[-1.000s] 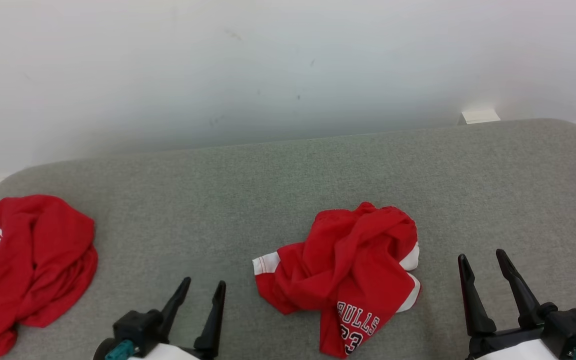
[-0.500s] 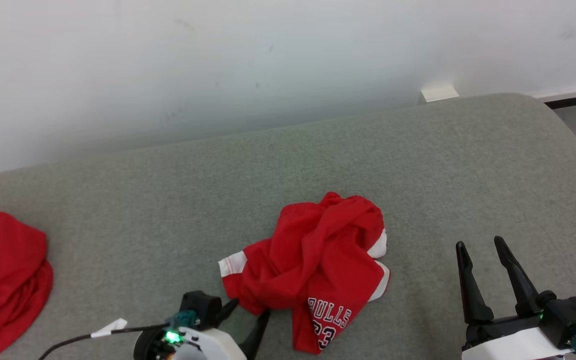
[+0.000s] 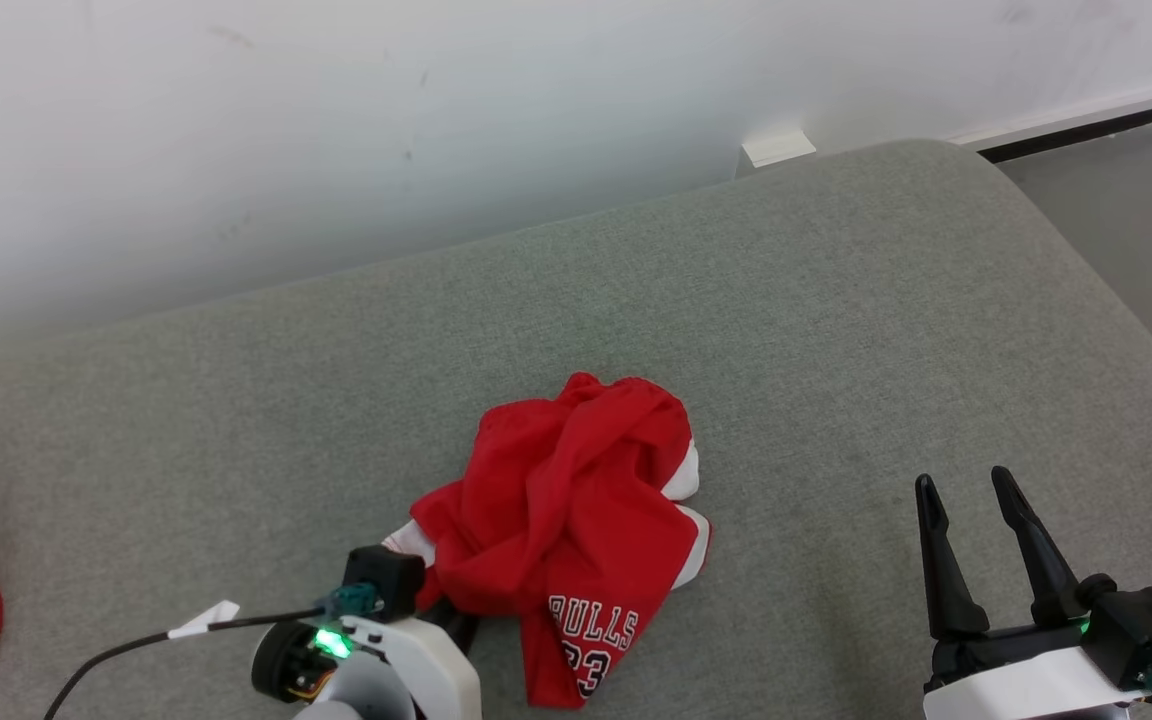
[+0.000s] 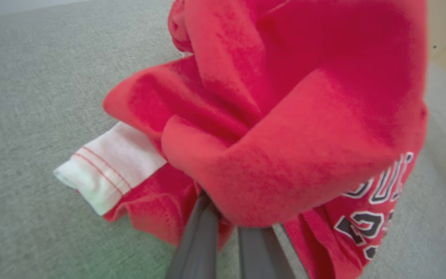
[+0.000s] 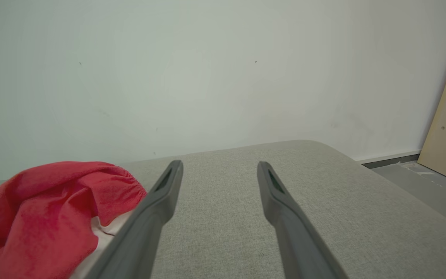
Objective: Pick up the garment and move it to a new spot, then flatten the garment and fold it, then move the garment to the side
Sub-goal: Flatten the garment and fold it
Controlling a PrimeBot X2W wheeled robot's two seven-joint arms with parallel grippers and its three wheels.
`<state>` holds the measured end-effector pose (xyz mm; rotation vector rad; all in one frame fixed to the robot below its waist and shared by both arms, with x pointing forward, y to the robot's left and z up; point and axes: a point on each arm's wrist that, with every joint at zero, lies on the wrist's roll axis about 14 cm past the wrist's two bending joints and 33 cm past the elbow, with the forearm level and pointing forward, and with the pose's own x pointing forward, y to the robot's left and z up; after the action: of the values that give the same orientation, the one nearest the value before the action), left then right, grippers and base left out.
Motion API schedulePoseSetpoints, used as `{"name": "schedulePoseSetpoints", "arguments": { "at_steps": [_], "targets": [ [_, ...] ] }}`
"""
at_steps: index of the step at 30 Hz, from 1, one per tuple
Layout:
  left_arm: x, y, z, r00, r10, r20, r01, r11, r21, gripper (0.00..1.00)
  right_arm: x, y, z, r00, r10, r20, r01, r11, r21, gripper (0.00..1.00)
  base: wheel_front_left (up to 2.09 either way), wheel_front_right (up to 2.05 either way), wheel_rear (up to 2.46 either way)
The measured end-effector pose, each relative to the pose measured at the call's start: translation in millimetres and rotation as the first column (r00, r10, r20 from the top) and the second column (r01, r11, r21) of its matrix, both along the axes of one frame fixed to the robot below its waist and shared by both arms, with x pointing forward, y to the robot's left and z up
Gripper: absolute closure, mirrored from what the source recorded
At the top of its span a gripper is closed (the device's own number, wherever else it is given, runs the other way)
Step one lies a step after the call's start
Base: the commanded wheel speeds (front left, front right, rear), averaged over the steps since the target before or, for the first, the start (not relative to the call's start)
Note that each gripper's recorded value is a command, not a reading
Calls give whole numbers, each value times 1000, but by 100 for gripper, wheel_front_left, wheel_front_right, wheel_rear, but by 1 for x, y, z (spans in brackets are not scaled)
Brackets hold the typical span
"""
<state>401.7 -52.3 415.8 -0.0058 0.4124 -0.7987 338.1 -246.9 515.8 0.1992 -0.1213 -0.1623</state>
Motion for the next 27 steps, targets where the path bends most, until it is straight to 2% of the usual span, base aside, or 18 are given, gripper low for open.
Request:
{"name": "schedulePoseSetpoints", "arguments": {
  "at_steps": [10,13,19,27],
  "targets": [
    [12,11,31,997,37,62,-35,999,-33,100,1,10,7,999,33,26,-33,999,4,0,0,0,0],
    [28,19,42,997,24,76,-27,999,36,100,3,16,8,998,51,29,-51,999,1,0,0,0,0],
    [72,24,71,996,18,82,-24,997,74,100,4,13,4,999,39,16,-39,999,9,0,0,0,0],
    [135,27,72,998,-24,60,12,982,187,100,1,-10,-5,999,-35,-15,36,999,38,0,0,0,0]
  ]
}}
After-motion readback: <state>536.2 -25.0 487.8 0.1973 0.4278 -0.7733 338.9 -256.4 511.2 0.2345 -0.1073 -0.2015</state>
